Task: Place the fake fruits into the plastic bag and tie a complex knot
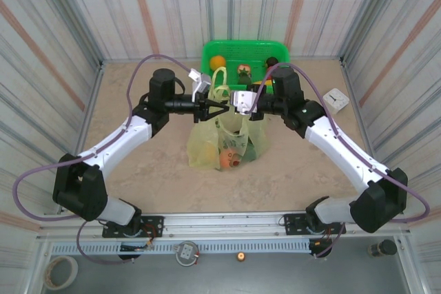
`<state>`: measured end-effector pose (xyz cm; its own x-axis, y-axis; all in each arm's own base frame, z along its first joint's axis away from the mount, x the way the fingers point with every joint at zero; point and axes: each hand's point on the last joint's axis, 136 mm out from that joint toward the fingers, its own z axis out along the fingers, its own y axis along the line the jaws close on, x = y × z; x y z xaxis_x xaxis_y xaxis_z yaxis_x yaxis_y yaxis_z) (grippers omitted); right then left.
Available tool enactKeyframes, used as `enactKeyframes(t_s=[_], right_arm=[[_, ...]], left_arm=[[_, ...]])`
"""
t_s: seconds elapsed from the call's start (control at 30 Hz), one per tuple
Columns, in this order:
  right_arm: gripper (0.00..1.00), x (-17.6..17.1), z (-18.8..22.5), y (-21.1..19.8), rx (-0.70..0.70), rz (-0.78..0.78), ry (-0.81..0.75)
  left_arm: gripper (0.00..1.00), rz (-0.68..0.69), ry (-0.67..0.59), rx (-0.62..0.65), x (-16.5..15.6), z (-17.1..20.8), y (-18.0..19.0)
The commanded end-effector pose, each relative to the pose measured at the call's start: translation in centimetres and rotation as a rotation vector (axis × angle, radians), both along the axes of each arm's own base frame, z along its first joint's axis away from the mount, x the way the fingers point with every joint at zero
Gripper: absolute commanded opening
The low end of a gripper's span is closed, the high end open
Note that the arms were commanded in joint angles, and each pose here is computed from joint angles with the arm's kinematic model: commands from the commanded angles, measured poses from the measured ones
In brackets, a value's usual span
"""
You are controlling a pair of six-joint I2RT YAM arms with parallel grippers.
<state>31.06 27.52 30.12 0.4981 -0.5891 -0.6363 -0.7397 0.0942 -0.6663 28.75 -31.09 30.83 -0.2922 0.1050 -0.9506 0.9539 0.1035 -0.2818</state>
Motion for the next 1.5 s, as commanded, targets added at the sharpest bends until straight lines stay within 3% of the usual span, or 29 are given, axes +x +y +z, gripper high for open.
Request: enactKeyframes(t_s=[0.0,0.4,0.8,1.33,1.47], right_arm=[[0.0,-0.6,0.6,0.6,-0.002,0.045,-0.007],[0.0,-1.2,0.2,1.7,-0.052,0.107,-0.011],[0.0,-2.2,1.2,1.4,-0.004,0.117,-0.038],[0.0,-4.8,1.1,0.5,-0.032,0.183,0.027],[0.0,-4.6,1.2,0.2,-0.029,0.159,0.017]], left_arm=[[0.4,-0.016,-0.025,-0.02,-0.1,0.4,0.4],[0.44,-0.097,-0.006,-0.053,-1.3,0.9,-0.1],[0.44,-0.04,0.01,-0.048,0.0,0.7,0.8],[0.53,-0.072,0.002,-0.021,-1.3,0.5,0.4],[0.51,-0.059,0.004,-0.017,-1.0,0.4,0.5]])
